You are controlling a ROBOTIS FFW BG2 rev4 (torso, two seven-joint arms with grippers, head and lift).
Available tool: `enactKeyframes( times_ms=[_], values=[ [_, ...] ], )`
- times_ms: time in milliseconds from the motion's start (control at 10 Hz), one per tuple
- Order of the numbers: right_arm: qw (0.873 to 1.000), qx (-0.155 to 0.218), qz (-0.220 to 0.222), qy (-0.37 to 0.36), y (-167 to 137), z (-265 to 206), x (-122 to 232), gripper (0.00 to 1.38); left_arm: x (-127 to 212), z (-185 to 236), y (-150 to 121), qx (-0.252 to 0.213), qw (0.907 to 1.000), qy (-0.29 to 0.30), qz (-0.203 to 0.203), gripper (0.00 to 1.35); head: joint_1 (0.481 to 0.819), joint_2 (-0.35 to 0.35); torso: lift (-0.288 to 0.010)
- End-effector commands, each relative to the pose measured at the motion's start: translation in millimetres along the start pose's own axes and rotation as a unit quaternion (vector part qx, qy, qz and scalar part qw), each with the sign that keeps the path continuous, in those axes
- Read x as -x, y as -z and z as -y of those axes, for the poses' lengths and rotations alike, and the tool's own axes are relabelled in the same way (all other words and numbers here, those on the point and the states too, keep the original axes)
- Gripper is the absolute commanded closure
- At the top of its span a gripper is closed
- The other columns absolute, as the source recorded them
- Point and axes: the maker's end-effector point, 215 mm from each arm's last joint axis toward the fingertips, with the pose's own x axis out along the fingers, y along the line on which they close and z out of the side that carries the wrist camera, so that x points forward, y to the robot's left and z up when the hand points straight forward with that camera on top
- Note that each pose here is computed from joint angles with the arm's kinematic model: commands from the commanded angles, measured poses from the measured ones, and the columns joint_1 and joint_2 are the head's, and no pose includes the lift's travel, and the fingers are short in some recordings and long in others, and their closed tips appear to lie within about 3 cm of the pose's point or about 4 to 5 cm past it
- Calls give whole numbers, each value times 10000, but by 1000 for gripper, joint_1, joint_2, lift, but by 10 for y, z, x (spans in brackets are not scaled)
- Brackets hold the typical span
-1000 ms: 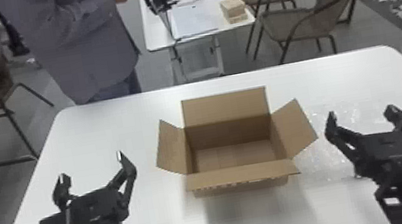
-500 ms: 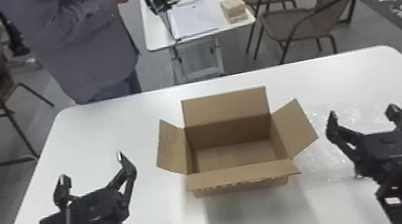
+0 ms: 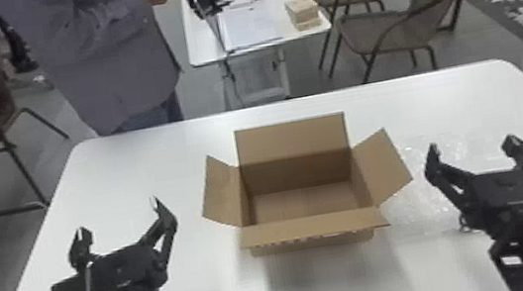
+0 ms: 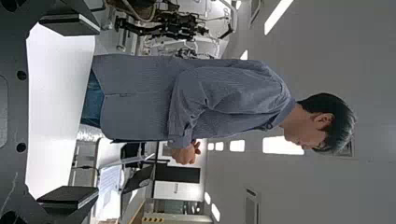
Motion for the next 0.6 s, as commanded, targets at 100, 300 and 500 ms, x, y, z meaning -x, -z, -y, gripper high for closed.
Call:
enactKeyframes(
  times_ms=[100, 300, 500],
  values=[
    [9999, 69, -91, -20, 14, 15, -40, 199, -37, 40, 77, 92, 9998, -90, -149, 98, 695, 81, -102],
    [9991, 398, -15, -113, -127, 22, -73, 199, -145, 136, -157, -130, 9997, -54, 218, 90, 695, 74, -102],
    [9985, 404, -339, -135, -106, 6, -133, 199, -241, 325, -221, 217, 9993, 171, 238, 81, 695, 62, -102]
  ],
)
